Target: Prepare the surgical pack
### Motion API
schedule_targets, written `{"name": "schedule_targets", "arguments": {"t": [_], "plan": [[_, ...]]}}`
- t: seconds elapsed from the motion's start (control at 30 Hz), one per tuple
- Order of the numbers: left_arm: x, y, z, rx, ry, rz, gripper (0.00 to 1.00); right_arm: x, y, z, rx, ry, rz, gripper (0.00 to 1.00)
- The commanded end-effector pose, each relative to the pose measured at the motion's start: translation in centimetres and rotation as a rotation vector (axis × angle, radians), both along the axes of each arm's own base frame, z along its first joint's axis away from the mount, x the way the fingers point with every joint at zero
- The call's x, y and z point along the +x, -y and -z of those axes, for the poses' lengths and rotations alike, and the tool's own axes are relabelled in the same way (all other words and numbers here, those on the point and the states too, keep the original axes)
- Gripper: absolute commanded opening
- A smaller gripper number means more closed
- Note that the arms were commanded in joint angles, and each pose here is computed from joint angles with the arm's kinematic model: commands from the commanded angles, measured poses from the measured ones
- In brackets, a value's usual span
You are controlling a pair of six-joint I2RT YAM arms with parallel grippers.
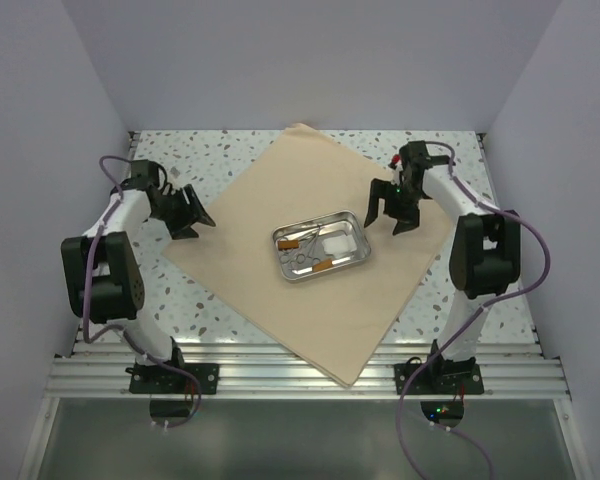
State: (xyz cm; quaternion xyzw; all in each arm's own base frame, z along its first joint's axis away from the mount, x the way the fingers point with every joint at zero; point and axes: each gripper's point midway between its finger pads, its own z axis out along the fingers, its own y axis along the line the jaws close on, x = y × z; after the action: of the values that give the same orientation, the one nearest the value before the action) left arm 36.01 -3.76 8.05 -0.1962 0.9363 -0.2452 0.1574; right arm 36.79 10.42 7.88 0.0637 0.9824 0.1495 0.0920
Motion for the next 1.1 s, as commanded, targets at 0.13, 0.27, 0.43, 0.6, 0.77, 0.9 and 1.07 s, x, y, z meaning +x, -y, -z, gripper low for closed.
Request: {"name": "schedule_targets", "arguments": {"t": [0.13,0.27,0.43,0.6,0.77,0.9,1.07], "plan": [[0.4,-1.5,-3.8,0.105,0.134,-0.063,1.00,1.0,-4.7,-0.6,0.020,0.027,-0.109,0.82],[-0.7,-1.5,-4.6,0.161,0.141,-0.058,1.00,1.2,-5.3,0.6,0.004,0.008,-0.108,0.75],[-1.7,0.3,-7.4,0.160,0.228,0.018,1.00,1.0,-5.5,1.8,0.006,-0.018,-0.093,0.66],[-3.0,1.4,-6.8,0.200,0.204,0.054,1.00,0.5,-7.1,2.4,0.072,-0.049,-0.052,0.49],[-3.6,0.2,-5.6,0.240,0.137,-0.052,1.00,0.2,-8.7,2.2,0.076,-0.044,-0.060,0.44],[-3.6,-0.4,-5.1,0.236,0.108,-0.096,1.00,-0.3,-9.4,2.3,0.092,-0.065,-0.045,0.34],[-3.8,-0.8,-5.0,0.220,0.095,-0.135,1.00,-0.9,-9.6,2.5,0.102,-0.094,0.022,0.23]]}}
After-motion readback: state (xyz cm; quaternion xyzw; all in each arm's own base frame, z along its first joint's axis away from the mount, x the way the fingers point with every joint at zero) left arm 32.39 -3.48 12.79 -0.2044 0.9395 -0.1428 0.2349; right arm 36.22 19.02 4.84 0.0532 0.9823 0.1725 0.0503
